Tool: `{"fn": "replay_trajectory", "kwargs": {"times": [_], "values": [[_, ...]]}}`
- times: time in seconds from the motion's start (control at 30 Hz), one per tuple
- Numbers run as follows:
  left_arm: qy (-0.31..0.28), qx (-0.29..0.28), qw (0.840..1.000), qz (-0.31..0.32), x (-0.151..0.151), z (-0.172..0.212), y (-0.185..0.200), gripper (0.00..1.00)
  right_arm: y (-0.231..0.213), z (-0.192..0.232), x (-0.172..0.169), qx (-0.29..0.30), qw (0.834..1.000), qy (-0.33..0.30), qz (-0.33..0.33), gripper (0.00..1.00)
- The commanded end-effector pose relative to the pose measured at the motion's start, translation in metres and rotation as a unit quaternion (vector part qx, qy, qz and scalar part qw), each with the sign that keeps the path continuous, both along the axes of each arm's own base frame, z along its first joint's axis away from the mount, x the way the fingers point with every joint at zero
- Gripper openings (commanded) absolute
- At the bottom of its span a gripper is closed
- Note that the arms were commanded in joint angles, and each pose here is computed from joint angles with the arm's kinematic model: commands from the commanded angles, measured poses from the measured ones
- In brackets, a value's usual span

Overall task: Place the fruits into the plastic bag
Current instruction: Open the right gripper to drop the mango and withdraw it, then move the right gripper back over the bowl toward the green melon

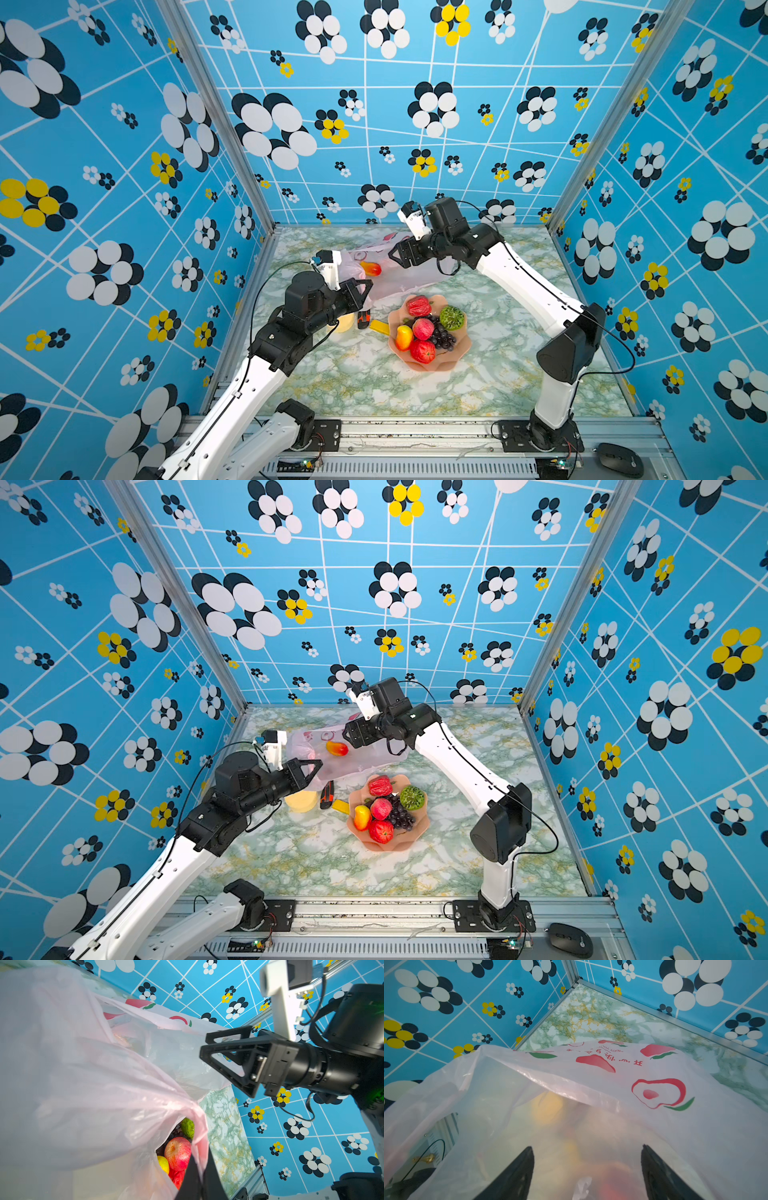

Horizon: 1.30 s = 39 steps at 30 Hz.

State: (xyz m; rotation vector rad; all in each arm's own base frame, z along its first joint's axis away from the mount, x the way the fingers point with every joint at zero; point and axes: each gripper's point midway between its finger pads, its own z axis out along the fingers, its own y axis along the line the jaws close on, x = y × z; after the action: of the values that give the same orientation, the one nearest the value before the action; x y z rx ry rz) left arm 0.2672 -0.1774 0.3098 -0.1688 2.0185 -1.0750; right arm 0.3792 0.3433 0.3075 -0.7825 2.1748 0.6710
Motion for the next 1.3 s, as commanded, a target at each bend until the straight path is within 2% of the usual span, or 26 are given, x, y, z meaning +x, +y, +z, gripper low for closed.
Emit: {"fn": "replay_trajectory", "kwargs": {"times": [0.0, 0.17, 0.27, 0.4, 0.5, 0.67, 0.83, 1.07, 1.27], "values": [[-0.002, -0.006, 1.0, 0.009, -0.004, 0.007, 0.003, 0.0, -0.008, 0.031, -0.045, 0.041, 0.996, 0.002, 0.079, 0.83], [-0.002, -0.016, 1.0, 0.014, -0.003, 0.003, 0.004, 0.0, -0.004, 0.08, -0.084, 0.148, 0.981, 0.0, 0.128, 0.88], [-0.007, -0.021, 1.0, 0.012, -0.003, 0.004, 0.003, 0.0, -0.013, 0.104, -0.098, 0.196, 0.973, -0.019, 0.119, 0.99], [-0.007, -0.02, 1.0, 0.016, -0.004, 0.006, 0.005, 0.0, -0.035, 0.12, -0.116, 0.25, 0.963, -0.053, 0.085, 0.99], [-0.006, -0.021, 1.0, 0.019, -0.005, 0.007, 0.006, 0.0, -0.051, 0.121, -0.13, 0.264, 0.96, -0.058, 0.067, 0.99], [-0.005, -0.023, 1.0, 0.017, -0.007, 0.007, 0.006, 0.0, -0.084, 0.078, -0.143, 0.213, 0.977, -0.025, -0.002, 0.99], [-0.002, -0.017, 1.0, 0.018, -0.009, 0.004, 0.007, 0.0, -0.124, 0.003, -0.152, 0.115, 0.989, 0.032, -0.088, 0.98], [-0.002, -0.013, 1.0, 0.017, -0.007, 0.004, 0.006, 0.0, -0.165, -0.078, -0.152, -0.013, 0.983, 0.072, -0.168, 0.95], [-0.007, -0.016, 1.0, 0.013, -0.008, 0.012, 0.004, 0.0, -0.163, -0.114, -0.143, -0.074, 0.98, 0.094, -0.159, 0.95]]}}
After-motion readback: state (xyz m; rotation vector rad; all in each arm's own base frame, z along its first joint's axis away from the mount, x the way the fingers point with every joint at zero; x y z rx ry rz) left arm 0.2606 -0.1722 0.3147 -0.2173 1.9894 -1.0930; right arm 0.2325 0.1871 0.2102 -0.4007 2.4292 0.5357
